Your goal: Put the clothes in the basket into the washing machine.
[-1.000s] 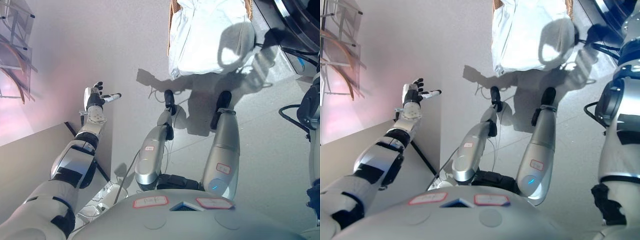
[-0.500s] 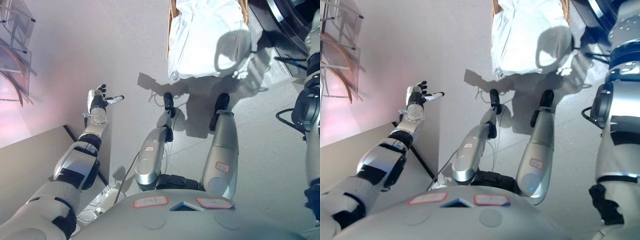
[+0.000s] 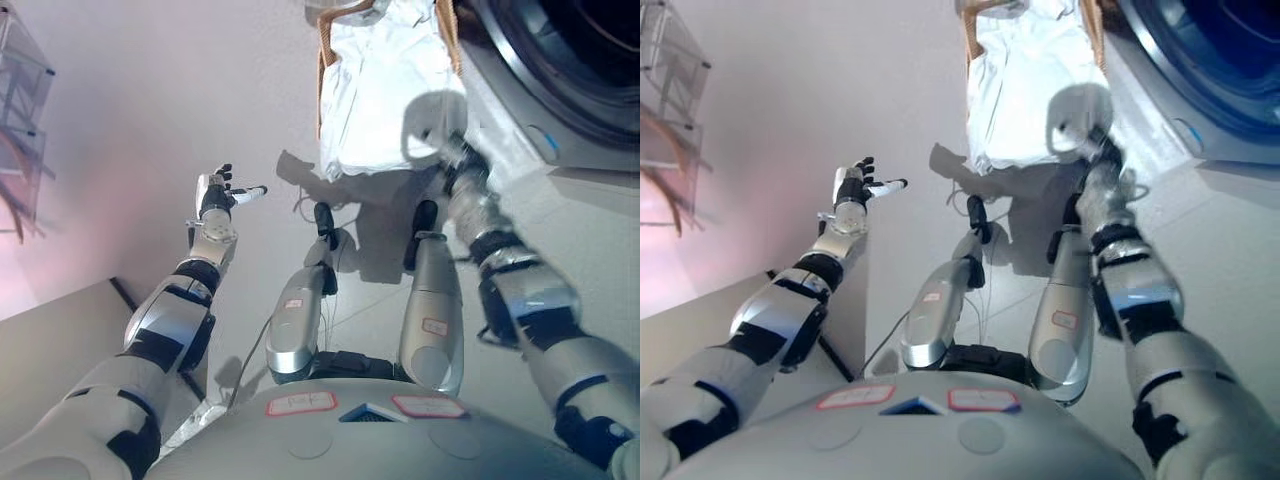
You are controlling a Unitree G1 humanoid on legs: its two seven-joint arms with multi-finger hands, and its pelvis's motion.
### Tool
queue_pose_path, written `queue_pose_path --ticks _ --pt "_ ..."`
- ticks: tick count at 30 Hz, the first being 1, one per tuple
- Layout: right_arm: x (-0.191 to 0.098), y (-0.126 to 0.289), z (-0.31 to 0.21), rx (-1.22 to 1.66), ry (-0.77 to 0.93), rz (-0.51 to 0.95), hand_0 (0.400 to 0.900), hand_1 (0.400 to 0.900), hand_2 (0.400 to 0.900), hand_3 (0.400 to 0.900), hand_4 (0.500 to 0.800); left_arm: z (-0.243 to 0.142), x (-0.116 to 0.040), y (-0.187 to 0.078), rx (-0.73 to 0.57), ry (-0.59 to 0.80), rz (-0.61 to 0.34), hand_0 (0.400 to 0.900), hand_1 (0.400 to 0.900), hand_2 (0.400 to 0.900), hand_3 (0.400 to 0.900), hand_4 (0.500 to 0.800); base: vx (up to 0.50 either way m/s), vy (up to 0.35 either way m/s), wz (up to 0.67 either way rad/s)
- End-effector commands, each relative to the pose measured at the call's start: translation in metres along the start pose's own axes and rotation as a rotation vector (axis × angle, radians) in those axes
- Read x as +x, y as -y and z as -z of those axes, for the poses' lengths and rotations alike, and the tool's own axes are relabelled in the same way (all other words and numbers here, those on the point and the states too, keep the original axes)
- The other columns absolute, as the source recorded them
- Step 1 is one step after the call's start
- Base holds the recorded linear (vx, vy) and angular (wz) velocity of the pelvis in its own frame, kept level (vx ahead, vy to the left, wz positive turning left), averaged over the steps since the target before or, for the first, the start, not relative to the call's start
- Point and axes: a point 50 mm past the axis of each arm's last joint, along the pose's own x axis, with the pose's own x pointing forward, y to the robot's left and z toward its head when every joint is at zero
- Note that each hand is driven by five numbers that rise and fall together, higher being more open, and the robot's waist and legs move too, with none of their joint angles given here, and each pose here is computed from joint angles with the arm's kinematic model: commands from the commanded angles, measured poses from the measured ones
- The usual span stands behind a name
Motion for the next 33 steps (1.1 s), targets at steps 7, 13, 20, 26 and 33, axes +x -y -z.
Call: queue_pose_path --ticks 7,13,20,26,33 --pt "-0.026 0.063 0.104 -0.804 -0.185 0.007 0.9 0.9 0.9 0.9 0.8 0.092 -0.029 -0.003 0.063 -0.236 0.012 0.9 0.9 0.9 0.9 0.8 0.004 0.005 -0.11" --pt "-0.052 0.124 0.144 -1.083 -0.391 0.021 0.9 0.9 0.9 0.9 0.8 0.133 -0.051 -0.002 0.084 -0.345 0.088 0.9 0.9 0.9 0.9 0.8 -0.001 0.002 -0.14" --pt "-0.087 0.153 0.19 -0.984 -0.601 0.024 0.9 0.9 0.9 0.9 0.8 0.178 -0.082 0.0 0.144 -0.503 0.196 0.9 0.9 0.9 0.9 0.8 0.005 0.006 -0.02" --pt "-0.104 0.16 0.209 -0.856 -0.709 0.044 0.9 0.9 0.9 0.9 0.8 0.189 -0.093 0.007 0.251 -0.534 0.317 0.9 0.9 0.9 0.9 0.8 0.026 0.035 -0.15" --pt "-0.107 0.161 0.212 -0.852 -0.744 0.023 0.9 0.9 0.9 0.9 0.8 0.186 -0.088 0.002 0.294 -0.515 0.332 0.9 0.9 0.9 0.9 0.8 0.023 0.027 -0.15"
